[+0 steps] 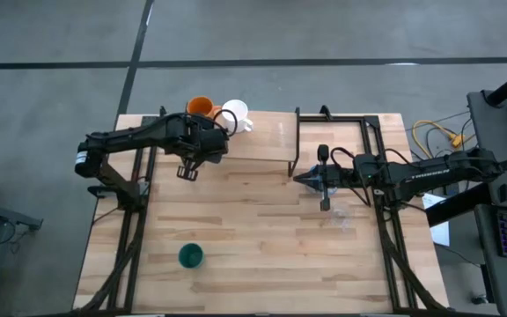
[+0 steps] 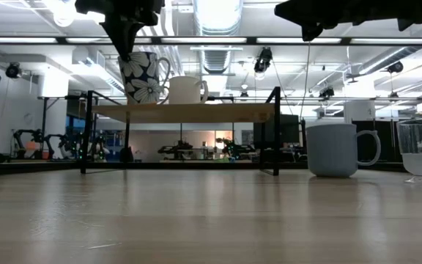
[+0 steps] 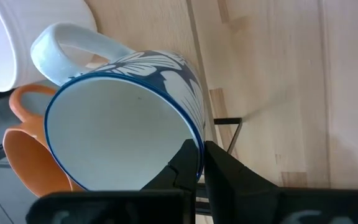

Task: Stack small to large cups/mugs on shelf
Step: Put the blue patterned mug on the shelf

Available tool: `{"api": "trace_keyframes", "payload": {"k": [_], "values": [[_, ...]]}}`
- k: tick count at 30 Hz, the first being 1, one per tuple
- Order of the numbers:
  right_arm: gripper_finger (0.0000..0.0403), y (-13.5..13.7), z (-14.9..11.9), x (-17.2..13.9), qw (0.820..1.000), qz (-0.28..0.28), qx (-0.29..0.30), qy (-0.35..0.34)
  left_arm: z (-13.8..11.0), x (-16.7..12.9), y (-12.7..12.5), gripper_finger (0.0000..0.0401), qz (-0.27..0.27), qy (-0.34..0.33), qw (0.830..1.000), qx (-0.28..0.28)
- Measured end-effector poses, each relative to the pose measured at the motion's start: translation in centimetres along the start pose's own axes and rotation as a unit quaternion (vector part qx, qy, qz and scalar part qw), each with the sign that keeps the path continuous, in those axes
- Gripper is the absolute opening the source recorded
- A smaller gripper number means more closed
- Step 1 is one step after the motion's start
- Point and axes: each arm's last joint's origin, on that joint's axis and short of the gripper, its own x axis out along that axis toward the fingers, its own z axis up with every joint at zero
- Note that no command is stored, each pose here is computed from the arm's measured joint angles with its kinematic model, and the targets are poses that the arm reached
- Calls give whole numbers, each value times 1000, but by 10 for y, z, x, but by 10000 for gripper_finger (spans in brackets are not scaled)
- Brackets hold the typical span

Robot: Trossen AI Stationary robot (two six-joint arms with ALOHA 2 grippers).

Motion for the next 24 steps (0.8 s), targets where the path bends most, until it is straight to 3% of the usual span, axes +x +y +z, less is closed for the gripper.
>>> {"api": "trace_keyframes", "payload": {"k": [14, 24], "values": [[12, 0, 0, 0, 1000, 0, -2, -1, -1, -2, 2, 42, 18, 5, 1000, -1], [12, 0, 0, 0, 1000, 0, -3, -1, -1, -1, 2, 45, 29, 11, 1000, -1]]}}
